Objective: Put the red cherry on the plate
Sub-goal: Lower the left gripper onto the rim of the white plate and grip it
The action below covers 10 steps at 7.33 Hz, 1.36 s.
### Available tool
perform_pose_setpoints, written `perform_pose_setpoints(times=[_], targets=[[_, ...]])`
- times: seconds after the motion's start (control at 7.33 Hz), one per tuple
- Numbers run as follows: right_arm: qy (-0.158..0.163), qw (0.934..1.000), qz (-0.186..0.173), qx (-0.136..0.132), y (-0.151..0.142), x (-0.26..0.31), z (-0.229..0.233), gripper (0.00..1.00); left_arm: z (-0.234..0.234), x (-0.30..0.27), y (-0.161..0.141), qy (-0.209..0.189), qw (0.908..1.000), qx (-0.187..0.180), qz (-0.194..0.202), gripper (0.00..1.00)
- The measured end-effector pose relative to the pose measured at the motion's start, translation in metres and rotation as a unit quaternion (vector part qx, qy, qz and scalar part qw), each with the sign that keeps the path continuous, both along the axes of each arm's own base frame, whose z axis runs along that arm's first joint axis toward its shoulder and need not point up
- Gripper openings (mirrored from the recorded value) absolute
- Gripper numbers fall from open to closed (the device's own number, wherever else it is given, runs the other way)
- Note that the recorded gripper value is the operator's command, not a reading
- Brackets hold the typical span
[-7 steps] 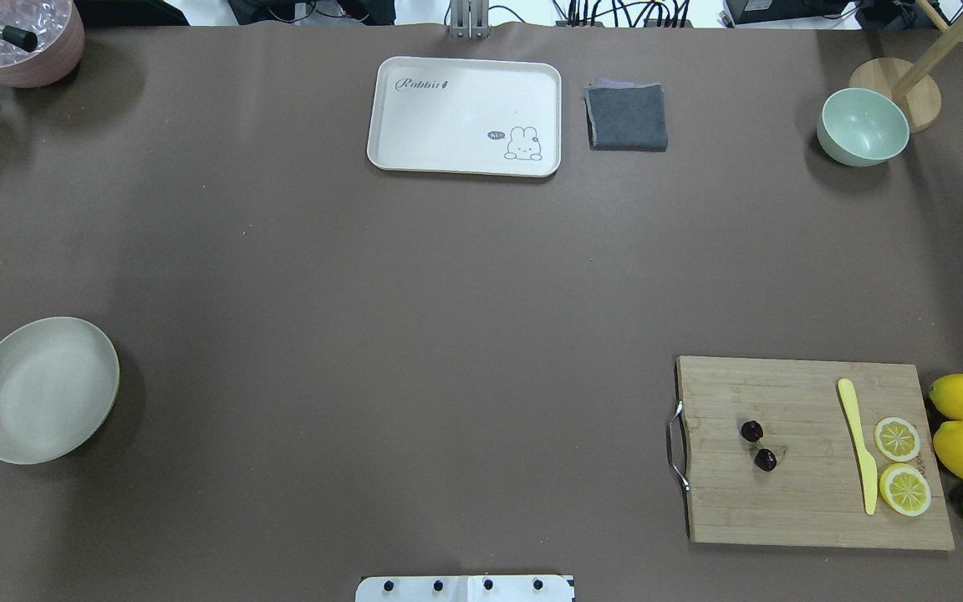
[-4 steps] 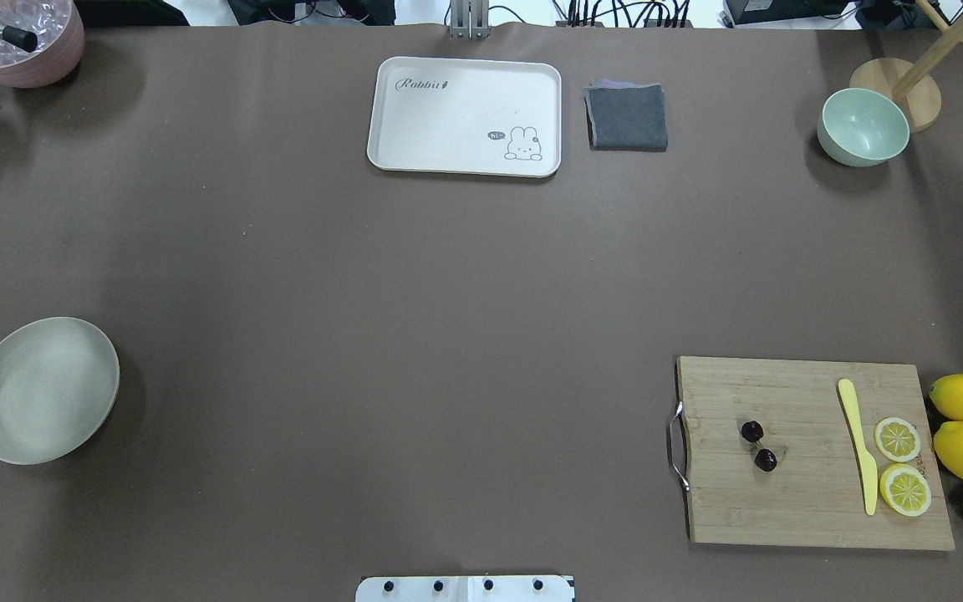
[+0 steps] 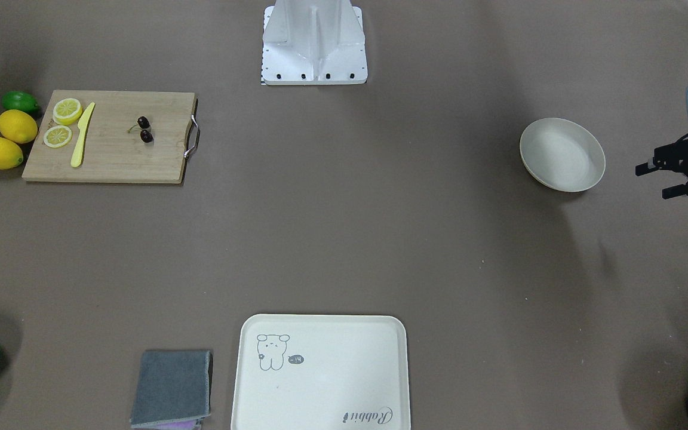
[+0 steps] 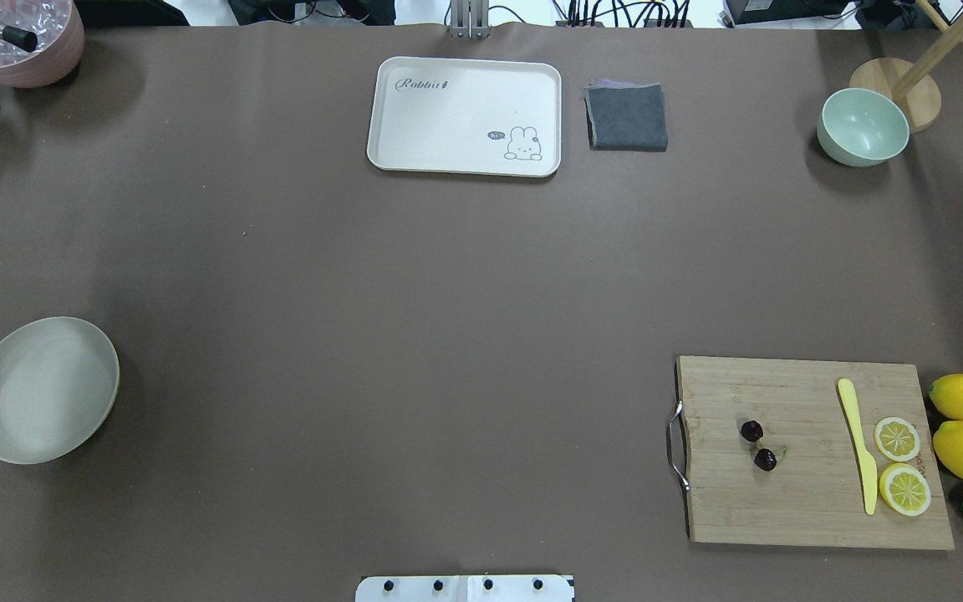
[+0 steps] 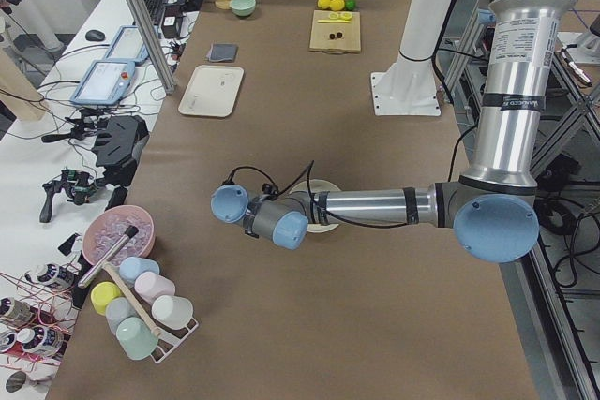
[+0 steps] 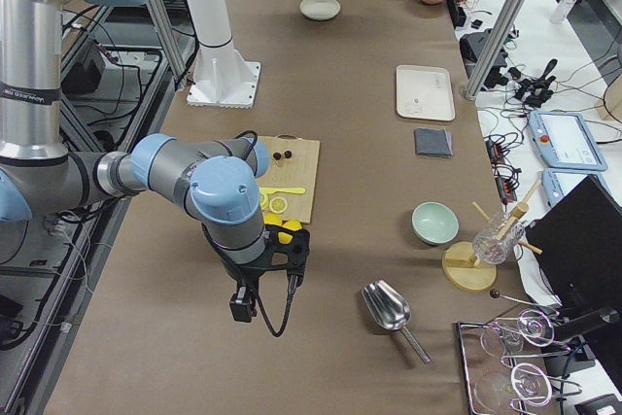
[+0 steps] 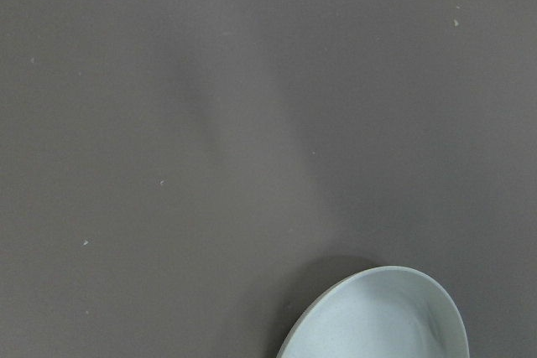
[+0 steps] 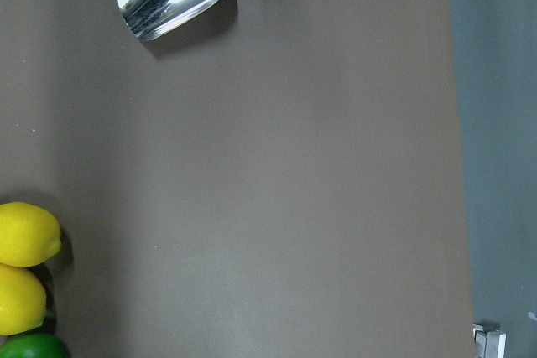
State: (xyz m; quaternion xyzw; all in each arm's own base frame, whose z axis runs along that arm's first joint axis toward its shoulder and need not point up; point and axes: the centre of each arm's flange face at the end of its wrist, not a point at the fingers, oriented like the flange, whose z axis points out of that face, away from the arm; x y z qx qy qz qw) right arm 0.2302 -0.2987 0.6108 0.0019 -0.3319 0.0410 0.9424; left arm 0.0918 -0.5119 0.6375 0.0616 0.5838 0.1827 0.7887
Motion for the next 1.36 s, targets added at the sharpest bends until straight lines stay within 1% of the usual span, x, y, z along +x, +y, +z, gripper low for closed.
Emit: perform_pose_setpoints(times=[0.27,0.41,0.82,1.09,1.36], targets=[[0.000,1.0000,0.000,0.000,0.000,0.000,0.000,1.00,0.011,0.015,0.026,-0.012,0.9998,0.015,-0.009,0.99],[0.000,1.0000,0.000,0.000,0.000,0.000,0.000,1.00,0.013,0.023,0.033,-0.015,0.9997,0.016,-0.011,0.99],[0.000,1.0000,0.000,0.000,0.000,0.000,0.000,1.00,0.015,0.055,0.039,-0.034,0.9991,0.019,-0.015,0.98],[0.000,1.0000,0.000,-0.001,0.000,0.000,0.001,1.00,0.015,0.078,0.048,-0.033,0.9989,0.020,-0.026,0.98],[0.000,1.0000,0.000,-0.001,0.000,0.000,0.001,1.00,0.019,0.086,0.053,-0.029,0.9990,0.021,-0.028,0.97]])
